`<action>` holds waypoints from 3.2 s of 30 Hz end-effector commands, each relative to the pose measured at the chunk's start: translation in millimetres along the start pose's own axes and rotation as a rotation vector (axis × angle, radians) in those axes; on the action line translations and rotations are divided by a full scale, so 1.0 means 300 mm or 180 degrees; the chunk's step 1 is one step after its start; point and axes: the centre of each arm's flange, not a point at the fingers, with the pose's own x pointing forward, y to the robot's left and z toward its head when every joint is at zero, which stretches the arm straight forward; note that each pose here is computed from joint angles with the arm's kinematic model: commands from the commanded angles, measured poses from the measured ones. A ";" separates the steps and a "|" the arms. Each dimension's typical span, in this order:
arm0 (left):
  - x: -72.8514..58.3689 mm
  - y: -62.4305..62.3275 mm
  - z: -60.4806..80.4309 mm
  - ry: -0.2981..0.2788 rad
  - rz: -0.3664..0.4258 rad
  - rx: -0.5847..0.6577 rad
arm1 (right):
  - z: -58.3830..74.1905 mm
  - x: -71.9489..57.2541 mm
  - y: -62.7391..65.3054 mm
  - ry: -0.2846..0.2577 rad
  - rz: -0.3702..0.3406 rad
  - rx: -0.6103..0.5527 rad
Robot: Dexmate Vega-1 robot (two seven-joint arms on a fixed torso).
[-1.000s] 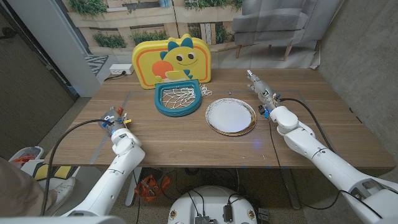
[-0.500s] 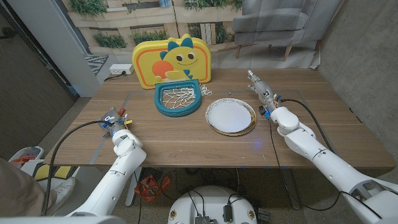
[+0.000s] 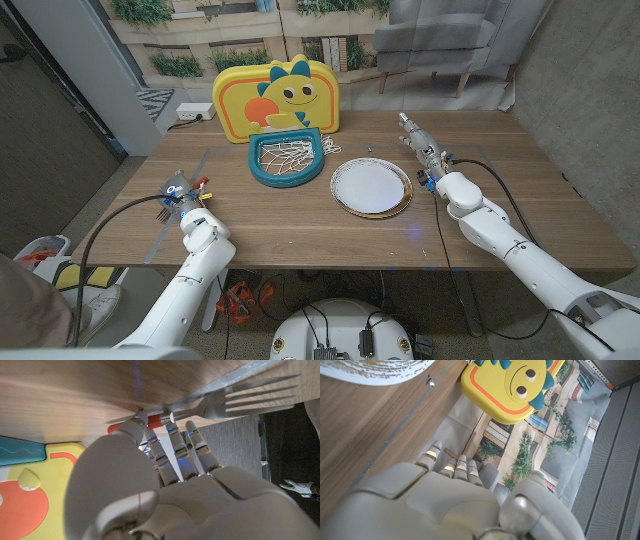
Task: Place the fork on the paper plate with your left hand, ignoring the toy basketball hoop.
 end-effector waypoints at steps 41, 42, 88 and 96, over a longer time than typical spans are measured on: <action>-0.030 0.032 -0.005 0.0017 0.0253 -0.0153 | -0.004 -0.003 -0.013 -0.0012 0.0015 0.0038; -0.030 0.033 -0.005 0.0015 0.0245 -0.0144 | -0.004 -0.003 -0.013 -0.0014 0.0019 0.0034; -0.091 0.158 0.015 -0.0080 0.0480 -0.0321 | 0.020 -0.019 -0.024 -0.0080 0.0055 0.0017; -0.097 0.196 0.035 -0.0179 0.0565 -0.0340 | 0.029 -0.018 -0.028 -0.0095 0.0087 -0.0001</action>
